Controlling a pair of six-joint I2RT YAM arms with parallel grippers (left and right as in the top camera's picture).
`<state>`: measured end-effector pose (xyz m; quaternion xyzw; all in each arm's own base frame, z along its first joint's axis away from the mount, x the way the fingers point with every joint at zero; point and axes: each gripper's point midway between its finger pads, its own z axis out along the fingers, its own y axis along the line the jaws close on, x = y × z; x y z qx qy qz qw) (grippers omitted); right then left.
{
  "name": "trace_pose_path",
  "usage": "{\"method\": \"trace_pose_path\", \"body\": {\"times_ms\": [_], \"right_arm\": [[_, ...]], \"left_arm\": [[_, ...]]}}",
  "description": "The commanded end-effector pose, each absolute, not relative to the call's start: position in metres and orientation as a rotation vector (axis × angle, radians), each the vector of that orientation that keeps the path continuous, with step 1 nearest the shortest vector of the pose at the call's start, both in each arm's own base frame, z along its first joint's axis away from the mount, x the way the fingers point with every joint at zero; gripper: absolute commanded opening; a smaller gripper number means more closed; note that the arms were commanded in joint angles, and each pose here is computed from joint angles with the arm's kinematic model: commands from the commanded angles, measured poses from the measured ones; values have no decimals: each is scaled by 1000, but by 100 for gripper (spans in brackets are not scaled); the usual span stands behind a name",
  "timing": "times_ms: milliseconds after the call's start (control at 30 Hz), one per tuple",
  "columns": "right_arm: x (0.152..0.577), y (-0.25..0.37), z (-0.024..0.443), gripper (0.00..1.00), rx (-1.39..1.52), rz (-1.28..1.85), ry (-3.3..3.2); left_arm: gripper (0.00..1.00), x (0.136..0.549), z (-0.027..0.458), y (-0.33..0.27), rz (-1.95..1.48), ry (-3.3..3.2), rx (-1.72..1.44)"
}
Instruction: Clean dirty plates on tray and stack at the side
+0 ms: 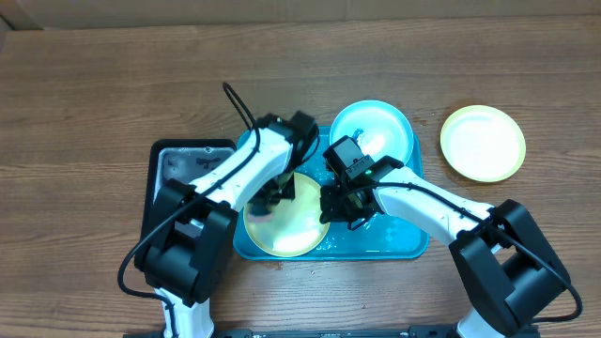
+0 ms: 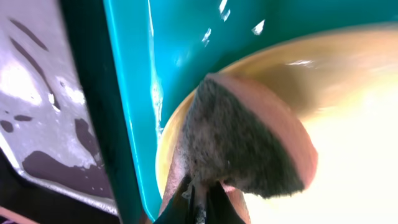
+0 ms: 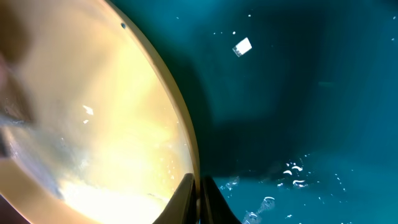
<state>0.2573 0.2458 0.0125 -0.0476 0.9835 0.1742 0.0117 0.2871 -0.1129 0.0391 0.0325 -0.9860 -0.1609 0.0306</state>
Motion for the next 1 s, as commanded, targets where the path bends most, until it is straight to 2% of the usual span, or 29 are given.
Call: {"method": "trace_pose_path", "body": {"times_ms": [0, 200, 533, 967], "right_arm": [[263, 248, 20, 4, -165, 550, 3042], [264, 245, 19, 4, -171, 525, 3037], [281, 231, 25, 4, -264, 347, 2975], [334, 216, 136, 4, -431, -80, 2703]], "left_arm": [[4, 309, 76, -133, -331, -3126, 96], [4, 314, 115, -132, -265, -3139, 113], [4, 318, 142, -94, -62, -3044, 223], [4, 330, 163, -34, 18, -3102, 374]]}}
